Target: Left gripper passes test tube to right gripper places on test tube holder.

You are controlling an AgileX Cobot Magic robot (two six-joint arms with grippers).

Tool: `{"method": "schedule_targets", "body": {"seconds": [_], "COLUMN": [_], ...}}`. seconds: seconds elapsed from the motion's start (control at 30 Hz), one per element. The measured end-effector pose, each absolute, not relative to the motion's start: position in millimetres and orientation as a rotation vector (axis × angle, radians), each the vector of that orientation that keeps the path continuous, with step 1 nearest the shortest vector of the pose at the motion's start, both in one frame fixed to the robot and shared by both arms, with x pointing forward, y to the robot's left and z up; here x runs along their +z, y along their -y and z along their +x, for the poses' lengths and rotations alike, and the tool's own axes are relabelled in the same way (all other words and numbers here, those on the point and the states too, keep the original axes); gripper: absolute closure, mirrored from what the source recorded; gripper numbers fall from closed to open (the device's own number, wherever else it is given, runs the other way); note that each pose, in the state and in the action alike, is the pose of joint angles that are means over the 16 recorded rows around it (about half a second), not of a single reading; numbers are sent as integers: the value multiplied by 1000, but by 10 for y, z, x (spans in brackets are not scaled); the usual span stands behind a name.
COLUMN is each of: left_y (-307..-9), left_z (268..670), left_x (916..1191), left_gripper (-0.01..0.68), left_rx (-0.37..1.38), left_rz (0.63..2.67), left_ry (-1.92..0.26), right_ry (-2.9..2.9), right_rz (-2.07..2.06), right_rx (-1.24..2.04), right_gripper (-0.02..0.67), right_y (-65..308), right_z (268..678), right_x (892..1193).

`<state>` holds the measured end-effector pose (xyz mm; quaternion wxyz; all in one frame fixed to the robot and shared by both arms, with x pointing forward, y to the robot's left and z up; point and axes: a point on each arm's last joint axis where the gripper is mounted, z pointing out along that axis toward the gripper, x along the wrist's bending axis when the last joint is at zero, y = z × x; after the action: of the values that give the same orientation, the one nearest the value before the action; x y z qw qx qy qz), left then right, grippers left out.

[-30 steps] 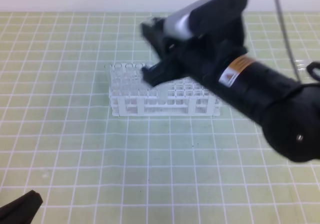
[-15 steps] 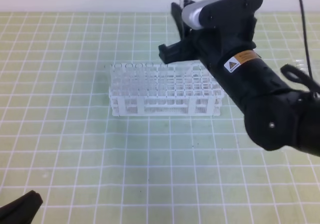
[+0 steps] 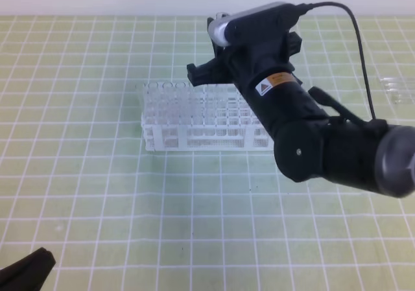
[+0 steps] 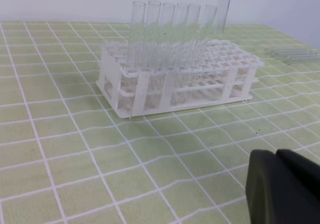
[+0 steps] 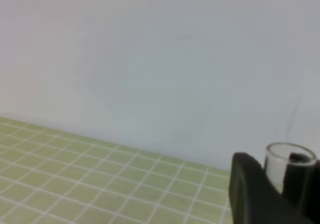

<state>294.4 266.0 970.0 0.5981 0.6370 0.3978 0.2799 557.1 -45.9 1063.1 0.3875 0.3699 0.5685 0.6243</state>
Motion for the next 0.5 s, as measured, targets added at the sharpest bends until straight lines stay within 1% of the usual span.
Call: {"method": "schedule_targets", "body": {"seconds": [0.23,0.5], "left_y": [-2661,-2661], "left_z": [2943,2943], "left_x": [9706,9705], "left_gripper": [675,675], "left_rx": [650,650], "left_rz": [1477,1477], "left_ry": [-923,-923], "right_ry": [-1439,-1437], "right_rz": [980,994], "right_rx": [1574,1588], "right_gripper": [549,549], "right_y": [454,436], "right_z": [5684,5751], "right_x": [10491,10440]}}
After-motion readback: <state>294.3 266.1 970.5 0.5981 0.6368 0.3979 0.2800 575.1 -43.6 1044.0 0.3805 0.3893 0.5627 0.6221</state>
